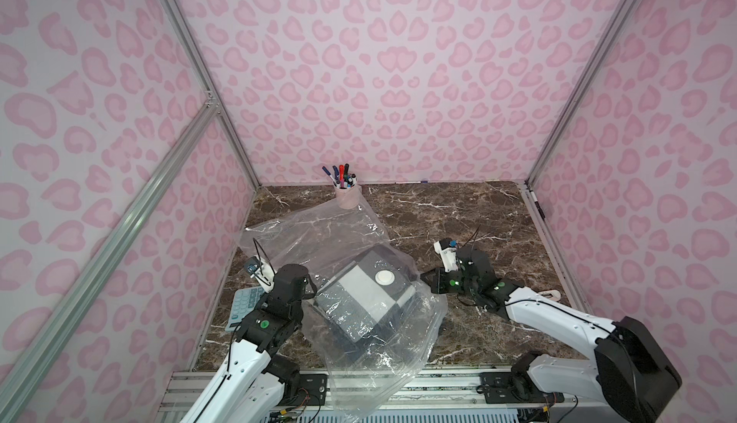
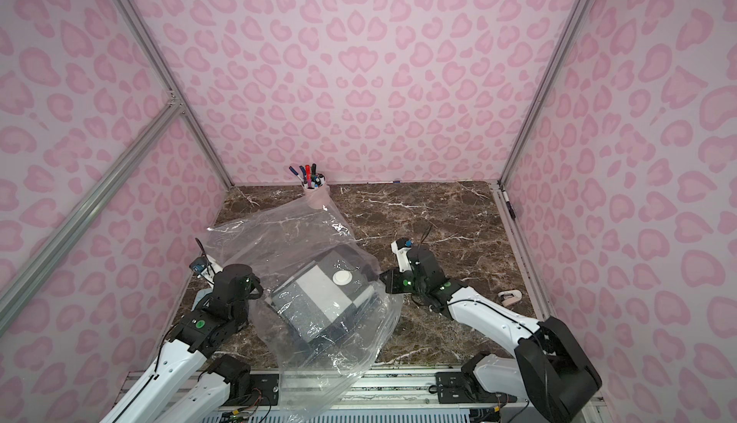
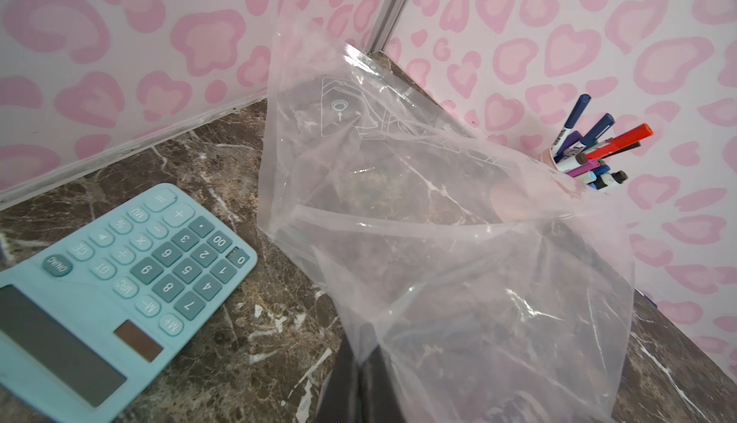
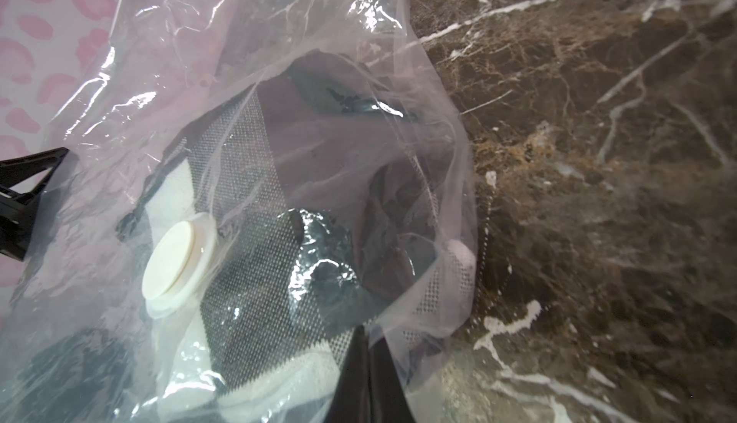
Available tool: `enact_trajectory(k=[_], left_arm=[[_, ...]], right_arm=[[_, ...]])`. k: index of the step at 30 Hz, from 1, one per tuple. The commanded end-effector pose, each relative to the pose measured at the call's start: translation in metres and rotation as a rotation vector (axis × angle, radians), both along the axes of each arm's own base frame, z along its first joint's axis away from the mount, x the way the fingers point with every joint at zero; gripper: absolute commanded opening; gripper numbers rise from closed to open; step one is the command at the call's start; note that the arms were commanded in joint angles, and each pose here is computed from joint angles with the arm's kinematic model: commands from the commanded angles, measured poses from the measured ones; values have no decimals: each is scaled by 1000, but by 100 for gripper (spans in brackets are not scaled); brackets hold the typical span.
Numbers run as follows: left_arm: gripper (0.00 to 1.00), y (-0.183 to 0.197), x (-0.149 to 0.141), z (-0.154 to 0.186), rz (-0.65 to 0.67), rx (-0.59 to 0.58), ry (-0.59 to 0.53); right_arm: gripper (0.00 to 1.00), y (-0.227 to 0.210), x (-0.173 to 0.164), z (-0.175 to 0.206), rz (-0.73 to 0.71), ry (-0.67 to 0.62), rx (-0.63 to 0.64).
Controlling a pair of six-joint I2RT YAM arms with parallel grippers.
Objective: Take the blanket out of the vacuum bag
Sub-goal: Adjust the vacuum bag at the center of the board.
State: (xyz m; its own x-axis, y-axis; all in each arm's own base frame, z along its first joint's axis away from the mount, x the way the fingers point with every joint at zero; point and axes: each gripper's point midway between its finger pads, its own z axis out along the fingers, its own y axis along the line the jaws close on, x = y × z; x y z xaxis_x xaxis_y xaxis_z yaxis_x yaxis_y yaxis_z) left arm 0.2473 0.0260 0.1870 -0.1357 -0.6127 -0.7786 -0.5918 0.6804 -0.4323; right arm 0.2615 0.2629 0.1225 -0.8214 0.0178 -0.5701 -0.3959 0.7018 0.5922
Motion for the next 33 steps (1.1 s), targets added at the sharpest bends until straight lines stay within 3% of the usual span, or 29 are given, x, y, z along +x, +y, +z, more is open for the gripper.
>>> enact_trajectory(k=[1, 7, 15, 21, 25, 27, 30, 31, 32, 33], left_arm=[[4, 15, -13, -6, 91, 9, 19], [4, 12, -16, 2, 76, -32, 8], [4, 30, -24, 8, 179, 29, -17], [4, 36, 3, 24, 252, 177, -24], [5, 31, 30, 30, 220, 249, 13], [17, 31, 37, 33, 207, 296, 59], [54, 34, 34, 38, 208, 365, 132], [63, 32, 36, 43, 174, 385, 145], [72, 27, 39, 48, 119, 404, 152], [78, 22, 40, 52, 69, 412, 149]], right_arm=[[0, 27, 26, 20, 103, -118, 1], [0, 81, 50, 35, 221, -149, 19], [0, 131, 77, 36, 307, -187, 43], [0, 153, 130, 41, 326, -254, 27], [0, 150, 165, 43, 312, -272, 51], [0, 147, 177, 44, 317, -290, 56], [0, 143, 186, 43, 324, -308, 63], [7, 140, 187, 43, 330, -315, 60], [34, 136, 189, 45, 333, -327, 52], [49, 133, 190, 46, 332, -333, 38]])
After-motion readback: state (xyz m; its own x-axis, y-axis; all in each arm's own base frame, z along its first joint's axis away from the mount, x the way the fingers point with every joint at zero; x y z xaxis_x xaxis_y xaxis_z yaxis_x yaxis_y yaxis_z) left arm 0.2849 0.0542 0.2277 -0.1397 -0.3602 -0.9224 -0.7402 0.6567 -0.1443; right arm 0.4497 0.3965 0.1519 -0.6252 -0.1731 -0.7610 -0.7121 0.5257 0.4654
